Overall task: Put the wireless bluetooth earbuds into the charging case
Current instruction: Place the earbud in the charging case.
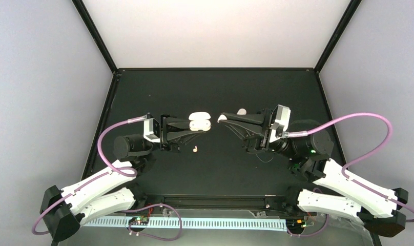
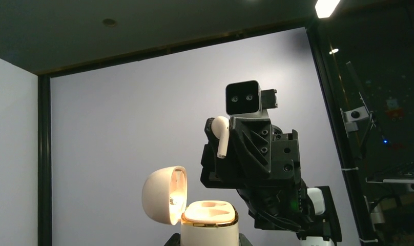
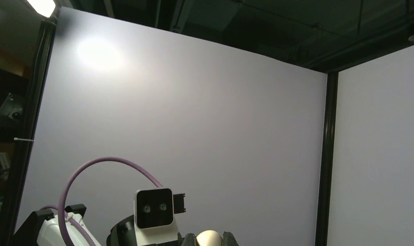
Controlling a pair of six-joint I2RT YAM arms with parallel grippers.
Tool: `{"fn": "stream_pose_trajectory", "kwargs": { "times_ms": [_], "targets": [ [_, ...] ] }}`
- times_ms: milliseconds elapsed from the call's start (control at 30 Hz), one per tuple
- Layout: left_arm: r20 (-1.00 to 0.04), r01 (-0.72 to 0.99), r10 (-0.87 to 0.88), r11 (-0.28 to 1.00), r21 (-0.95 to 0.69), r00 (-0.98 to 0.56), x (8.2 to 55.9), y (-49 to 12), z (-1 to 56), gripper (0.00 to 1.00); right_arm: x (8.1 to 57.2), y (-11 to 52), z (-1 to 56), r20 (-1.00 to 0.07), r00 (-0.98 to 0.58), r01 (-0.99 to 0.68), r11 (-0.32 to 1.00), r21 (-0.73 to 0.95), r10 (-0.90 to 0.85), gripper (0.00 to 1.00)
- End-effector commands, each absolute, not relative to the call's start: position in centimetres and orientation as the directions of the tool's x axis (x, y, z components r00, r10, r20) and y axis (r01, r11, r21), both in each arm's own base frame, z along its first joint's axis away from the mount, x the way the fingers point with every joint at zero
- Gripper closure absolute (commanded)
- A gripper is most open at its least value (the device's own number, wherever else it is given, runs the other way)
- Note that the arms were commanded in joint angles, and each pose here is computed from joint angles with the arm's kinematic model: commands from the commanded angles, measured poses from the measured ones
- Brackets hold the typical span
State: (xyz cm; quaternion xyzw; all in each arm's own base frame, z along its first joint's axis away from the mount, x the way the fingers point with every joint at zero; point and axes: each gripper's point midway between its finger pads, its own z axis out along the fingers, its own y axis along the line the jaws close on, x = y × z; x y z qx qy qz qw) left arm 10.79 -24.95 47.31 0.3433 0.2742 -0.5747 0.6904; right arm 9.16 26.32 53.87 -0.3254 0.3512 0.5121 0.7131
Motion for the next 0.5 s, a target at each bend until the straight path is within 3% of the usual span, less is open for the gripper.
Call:
{"fn": "stream_pose_trajectory", "kwargs": {
  "times_ms": [0,467],
  "targets": [
    [-0.751,0.982,-0.634,0.084,0.17,0.184,10.0,-24.4,47.9,0.98,8.8,26.8,53.7,-0.821,0.248,-0.959,0.253,-0.131,0.514,0.99],
    [-0.789,0.989,-0.598,0.059,0.133,0.142,10.5,-25.2,46.9,0.98,9.6,28.4,52.3,-0.85,0.221,-0.963,0.245,-0.112,0.478,0.99]
  ]
}}
